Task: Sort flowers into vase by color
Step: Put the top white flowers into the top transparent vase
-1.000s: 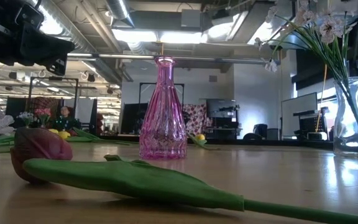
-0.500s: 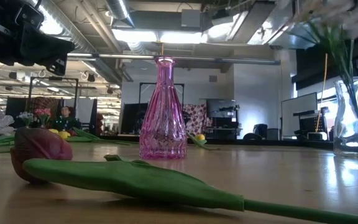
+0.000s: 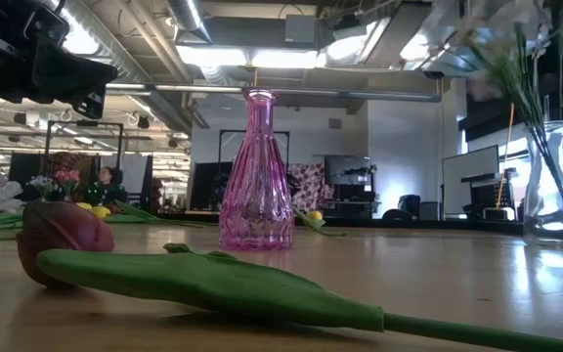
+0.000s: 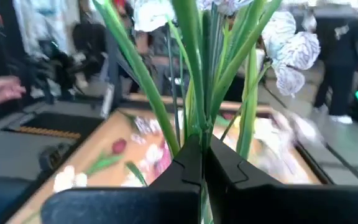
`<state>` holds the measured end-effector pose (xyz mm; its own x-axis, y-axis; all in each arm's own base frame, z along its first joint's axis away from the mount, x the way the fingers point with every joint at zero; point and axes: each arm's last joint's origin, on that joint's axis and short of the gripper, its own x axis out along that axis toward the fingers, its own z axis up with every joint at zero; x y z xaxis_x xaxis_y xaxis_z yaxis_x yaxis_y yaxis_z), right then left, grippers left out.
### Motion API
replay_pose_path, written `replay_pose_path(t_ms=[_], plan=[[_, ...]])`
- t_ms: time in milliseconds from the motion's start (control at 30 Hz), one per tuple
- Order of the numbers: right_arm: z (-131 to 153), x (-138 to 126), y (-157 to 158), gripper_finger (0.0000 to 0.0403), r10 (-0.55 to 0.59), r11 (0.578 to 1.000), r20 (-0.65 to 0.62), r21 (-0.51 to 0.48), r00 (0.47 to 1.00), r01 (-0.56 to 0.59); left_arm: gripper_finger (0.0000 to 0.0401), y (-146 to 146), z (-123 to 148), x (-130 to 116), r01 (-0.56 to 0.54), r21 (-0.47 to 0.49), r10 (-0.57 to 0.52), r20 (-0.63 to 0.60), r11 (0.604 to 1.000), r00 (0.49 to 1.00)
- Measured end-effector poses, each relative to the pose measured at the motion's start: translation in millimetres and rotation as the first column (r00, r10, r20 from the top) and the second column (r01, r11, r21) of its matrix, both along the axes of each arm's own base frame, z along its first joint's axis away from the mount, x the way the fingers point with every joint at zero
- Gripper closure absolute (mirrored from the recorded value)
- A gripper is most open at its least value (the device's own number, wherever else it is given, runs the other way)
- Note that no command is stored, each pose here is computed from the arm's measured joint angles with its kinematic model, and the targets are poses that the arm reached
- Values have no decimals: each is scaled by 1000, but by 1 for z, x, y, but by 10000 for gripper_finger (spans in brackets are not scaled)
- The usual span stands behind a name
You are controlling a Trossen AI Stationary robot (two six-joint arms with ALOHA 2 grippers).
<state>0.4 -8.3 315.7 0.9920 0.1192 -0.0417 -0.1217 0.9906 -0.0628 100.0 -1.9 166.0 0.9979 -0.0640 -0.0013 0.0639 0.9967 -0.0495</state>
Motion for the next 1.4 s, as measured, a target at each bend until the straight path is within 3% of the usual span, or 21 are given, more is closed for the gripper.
replay_pose_path(t_ms=[267,567,700,767,867,933,1167,1300,1400], plan=[[-12,10,2,400,-82,996,-41,17,996,83,401,0,0,0,-1,0,1,0,1000,1000],[-14,13,2,399,-119,992,-41,27,992,120,401,4,2,0,-146,4,146,19,989,989],[-15,13,0,397,-184,975,-55,120,981,190,401,5,2,0,-165,3,164,25,986,986],[-16,14,0,399,-206,963,-77,162,976,216,401,6,5,0,-187,-51,190,53,981,980],[-20,13,0,399,-183,946,-133,245,974,211,401,6,13,-1,-156,-246,188,114,957,975],[-24,13,1,397,-156,939,-171,279,973,199,401,5,19,-2,-129,-291,185,174,948,967],[-32,11,0,394,-164,923,-254,300,953,239,401,-1,35,-7,66,-141,-12,353,988,936],[-33,11,0,385,-164,921,-263,304,951,243,401,-3,48,-13,131,-116,-58,492,984,869],[-32,11,1,353,-139,933,-258,289,956,213,401,-5,48,-13,154,-124,-74,491,980,868]])
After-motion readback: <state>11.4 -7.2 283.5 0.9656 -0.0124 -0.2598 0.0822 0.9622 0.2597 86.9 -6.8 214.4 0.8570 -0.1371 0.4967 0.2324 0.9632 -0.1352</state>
